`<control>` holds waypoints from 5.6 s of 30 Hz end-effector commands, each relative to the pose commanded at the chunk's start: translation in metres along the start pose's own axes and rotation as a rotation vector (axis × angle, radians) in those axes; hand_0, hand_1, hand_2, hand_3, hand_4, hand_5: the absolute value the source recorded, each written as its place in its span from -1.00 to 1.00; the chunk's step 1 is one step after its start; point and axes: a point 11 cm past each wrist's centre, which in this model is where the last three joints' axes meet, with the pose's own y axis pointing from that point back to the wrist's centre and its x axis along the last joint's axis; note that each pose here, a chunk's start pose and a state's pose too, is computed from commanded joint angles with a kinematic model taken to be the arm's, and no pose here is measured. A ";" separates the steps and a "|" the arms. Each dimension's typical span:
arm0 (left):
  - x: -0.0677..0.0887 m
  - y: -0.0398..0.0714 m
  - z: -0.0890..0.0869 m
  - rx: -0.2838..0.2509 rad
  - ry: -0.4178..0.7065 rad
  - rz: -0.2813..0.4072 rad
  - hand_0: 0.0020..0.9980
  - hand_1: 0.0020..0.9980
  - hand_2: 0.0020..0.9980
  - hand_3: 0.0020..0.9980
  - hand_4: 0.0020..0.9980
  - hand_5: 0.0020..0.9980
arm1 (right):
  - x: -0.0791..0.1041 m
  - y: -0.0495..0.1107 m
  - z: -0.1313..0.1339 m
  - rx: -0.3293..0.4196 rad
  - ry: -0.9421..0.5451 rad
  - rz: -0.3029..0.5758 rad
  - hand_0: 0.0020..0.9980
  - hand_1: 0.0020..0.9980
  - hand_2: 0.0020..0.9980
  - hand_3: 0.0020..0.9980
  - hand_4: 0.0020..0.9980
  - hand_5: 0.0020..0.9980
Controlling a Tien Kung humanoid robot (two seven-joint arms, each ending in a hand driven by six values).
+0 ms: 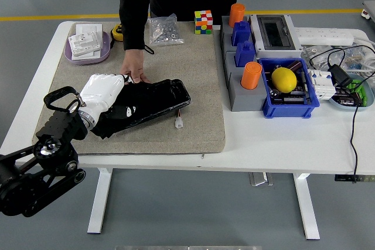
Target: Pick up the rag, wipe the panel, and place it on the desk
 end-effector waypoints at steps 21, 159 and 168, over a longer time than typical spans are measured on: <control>0.011 0.009 -0.042 0.093 0.001 0.043 -0.55 -0.85 -0.21 -0.46 -1.00 -1.00 | -0.002 0.000 0.001 0.000 0.001 0.002 0.38 -0.08 0.29 0.25 1.00 0.41; 0.110 0.008 -0.077 0.075 0.715 0.314 -0.19 0.25 0.40 0.41 0.76 0.00 | -0.018 -0.004 0.021 -0.042 0.046 -0.031 0.39 -0.08 0.29 0.24 1.00 0.40; 0.110 0.009 -0.077 0.078 0.739 0.320 -0.19 0.25 0.40 0.41 0.76 0.00 | -0.017 -0.004 0.024 -0.046 0.044 -0.030 0.39 -0.08 0.29 0.24 1.00 0.40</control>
